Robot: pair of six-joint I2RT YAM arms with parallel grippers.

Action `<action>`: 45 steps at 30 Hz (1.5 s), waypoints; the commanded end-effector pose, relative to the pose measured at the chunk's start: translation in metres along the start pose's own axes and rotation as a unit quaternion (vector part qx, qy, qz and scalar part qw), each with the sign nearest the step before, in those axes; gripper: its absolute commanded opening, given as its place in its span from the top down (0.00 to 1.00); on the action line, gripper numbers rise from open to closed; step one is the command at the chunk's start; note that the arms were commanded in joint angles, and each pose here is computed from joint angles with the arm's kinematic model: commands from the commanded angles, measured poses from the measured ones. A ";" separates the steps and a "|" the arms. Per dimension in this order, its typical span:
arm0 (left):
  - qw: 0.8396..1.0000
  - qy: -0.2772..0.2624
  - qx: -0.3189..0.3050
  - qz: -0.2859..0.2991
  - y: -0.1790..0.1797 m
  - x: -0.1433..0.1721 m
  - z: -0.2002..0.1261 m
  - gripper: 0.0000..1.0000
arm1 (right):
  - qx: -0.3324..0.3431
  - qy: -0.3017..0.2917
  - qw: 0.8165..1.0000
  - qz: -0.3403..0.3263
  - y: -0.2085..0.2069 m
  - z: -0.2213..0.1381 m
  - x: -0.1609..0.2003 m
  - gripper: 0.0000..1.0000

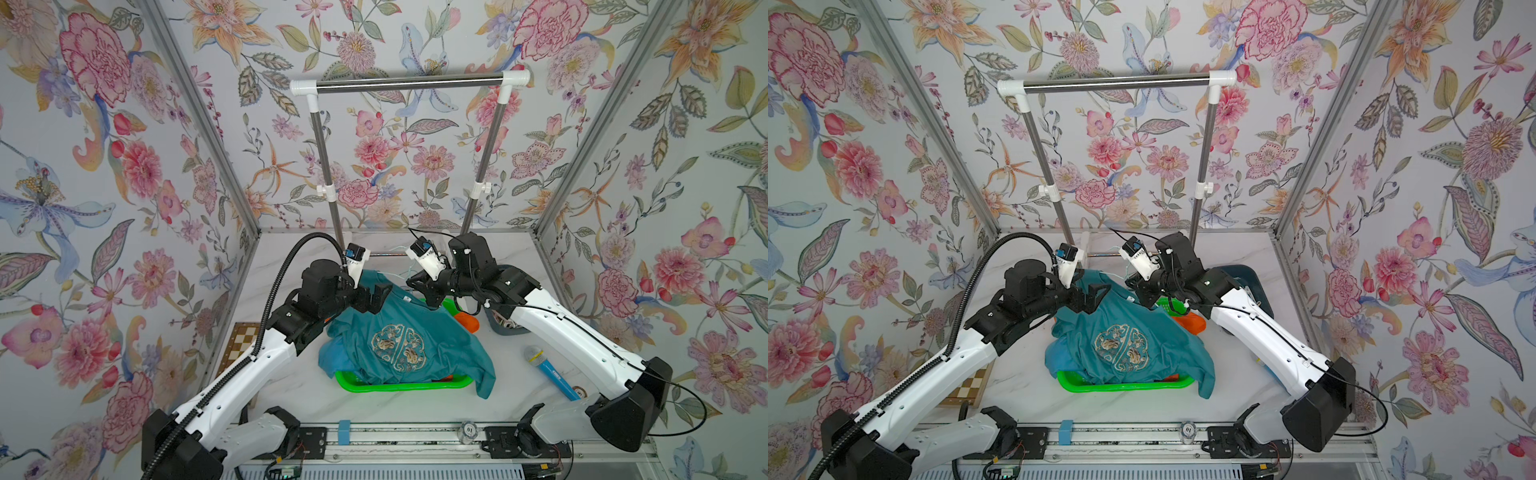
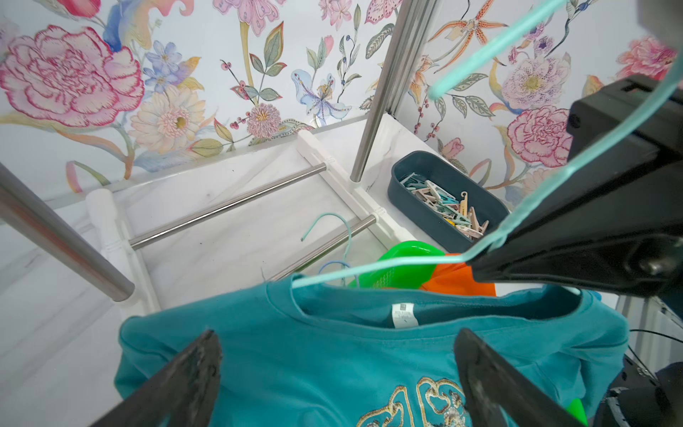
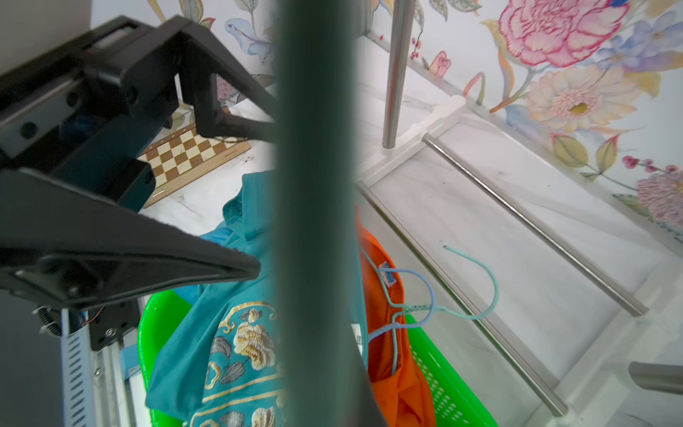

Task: Use clothespins to secure the t-shirt on both sides of the hanger
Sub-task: Pick up the hanger from the basket.

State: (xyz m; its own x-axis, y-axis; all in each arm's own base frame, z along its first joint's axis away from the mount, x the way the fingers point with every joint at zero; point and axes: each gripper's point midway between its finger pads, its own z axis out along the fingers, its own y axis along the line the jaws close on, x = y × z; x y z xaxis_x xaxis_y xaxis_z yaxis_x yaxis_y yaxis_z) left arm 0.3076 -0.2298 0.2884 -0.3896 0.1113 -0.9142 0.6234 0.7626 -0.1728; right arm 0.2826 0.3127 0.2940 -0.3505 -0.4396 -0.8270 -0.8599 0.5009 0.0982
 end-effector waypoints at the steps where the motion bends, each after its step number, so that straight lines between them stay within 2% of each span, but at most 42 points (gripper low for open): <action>1: 0.999 -0.011 -0.019 0.047 0.000 -0.014 -0.010 0.00 | -0.060 0.005 0.998 -0.008 0.018 -0.004 -0.005 1.00; 9: 0.993 -0.016 -0.018 0.116 -0.004 -0.016 -0.021 0.00 | -0.098 0.019 0.995 -0.026 0.028 -0.002 -0.014 1.00; 18: 0.990 -0.019 -0.002 0.142 -0.011 -0.023 -0.024 0.05 | -0.125 0.023 0.991 -0.051 0.038 -0.004 -0.029 1.00; 23: 0.988 -0.033 0.010 0.153 -0.017 -0.031 -0.028 0.04 | -0.136 0.059 0.986 -0.071 0.050 0.003 -0.021 1.00; 27: 0.986 -0.041 0.027 0.160 -0.024 -0.035 -0.032 0.07 | -0.146 0.066 0.984 -0.082 0.057 0.006 -0.019 1.00; 32: 0.986 -0.023 0.043 0.161 -0.028 -0.027 -0.029 0.17 | -0.151 0.058 0.983 -0.092 0.062 0.004 -0.025 1.00; 34: 0.986 -0.021 0.047 0.162 -0.029 -0.025 -0.029 0.25 | -0.153 0.051 0.982 -0.100 0.065 0.001 -0.028 1.00; 38: 0.987 -0.022 0.039 0.156 -0.027 -0.028 -0.028 0.52 | -0.147 0.046 0.981 -0.115 0.067 -0.003 -0.032 1.00; 39: 0.987 -0.024 0.038 0.155 -0.027 -0.029 -0.029 0.55 | -0.143 0.044 0.981 -0.119 0.066 -0.003 -0.033 1.00; 43: 0.987 -0.027 0.035 0.153 -0.027 -0.034 -0.030 0.59 | -0.134 0.047 0.981 -0.131 0.066 -0.003 -0.031 1.00; 45: 0.987 -0.028 0.038 0.153 -0.028 -0.034 -0.031 0.66 | -0.134 0.046 0.980 -0.138 0.067 -0.005 -0.031 1.00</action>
State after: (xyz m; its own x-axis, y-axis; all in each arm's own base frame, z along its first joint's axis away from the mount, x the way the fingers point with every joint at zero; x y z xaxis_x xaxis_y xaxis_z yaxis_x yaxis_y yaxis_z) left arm 0.2775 -0.2363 0.3106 -0.1784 0.3307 -0.9267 0.7771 0.6251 0.0735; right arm 0.2505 0.3583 0.3186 -0.1635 -0.5952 -0.7868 -0.9790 0.1963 0.0550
